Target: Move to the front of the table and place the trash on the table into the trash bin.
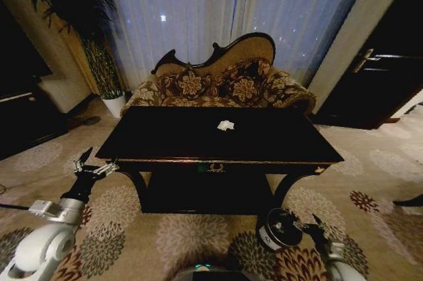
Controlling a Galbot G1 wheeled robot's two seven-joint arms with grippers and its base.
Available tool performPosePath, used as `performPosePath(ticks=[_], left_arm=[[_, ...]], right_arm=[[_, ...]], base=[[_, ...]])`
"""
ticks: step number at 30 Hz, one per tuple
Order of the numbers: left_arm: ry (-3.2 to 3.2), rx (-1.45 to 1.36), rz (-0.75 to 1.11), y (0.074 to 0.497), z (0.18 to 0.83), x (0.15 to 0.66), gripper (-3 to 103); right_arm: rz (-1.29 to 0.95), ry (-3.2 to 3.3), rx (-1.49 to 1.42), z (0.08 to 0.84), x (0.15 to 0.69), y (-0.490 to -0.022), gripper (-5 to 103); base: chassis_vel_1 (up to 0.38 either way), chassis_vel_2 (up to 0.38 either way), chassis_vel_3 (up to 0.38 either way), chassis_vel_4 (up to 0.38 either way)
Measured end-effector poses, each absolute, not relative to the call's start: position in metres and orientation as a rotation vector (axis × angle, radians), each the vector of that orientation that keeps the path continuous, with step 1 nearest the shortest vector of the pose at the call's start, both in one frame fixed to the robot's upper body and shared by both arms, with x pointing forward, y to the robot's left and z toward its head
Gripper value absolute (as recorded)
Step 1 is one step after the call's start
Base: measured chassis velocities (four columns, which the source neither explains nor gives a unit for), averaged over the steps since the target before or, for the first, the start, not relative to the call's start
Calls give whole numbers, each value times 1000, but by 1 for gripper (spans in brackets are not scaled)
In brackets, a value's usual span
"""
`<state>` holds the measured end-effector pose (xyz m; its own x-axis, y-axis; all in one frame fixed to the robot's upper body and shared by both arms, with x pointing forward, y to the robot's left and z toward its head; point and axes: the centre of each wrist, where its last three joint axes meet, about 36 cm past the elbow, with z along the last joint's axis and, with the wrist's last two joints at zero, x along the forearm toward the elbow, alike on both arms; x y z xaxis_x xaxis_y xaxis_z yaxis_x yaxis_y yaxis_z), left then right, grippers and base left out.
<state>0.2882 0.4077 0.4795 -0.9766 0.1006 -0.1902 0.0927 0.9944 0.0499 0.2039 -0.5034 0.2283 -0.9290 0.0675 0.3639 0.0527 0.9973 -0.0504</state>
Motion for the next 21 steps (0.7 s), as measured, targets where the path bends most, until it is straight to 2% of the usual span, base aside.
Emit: performPosePath(ticks=[3, 14, 21], left_arm=[[2944, 144, 60, 408, 480, 288, 100], [2944, 144, 60, 408, 479, 288, 100], [2944, 144, 60, 408, 479, 288, 100]], right_arm=[[-22, -2790, -97, 249, 189, -513, 100], [-76, -2894, -31, 293, 157, -552, 100], [-71, -2965, 68, 321, 149, -555, 100]], base=[[0, 0, 0, 0], [0, 0, 0, 0], [0, 0, 0, 0]])
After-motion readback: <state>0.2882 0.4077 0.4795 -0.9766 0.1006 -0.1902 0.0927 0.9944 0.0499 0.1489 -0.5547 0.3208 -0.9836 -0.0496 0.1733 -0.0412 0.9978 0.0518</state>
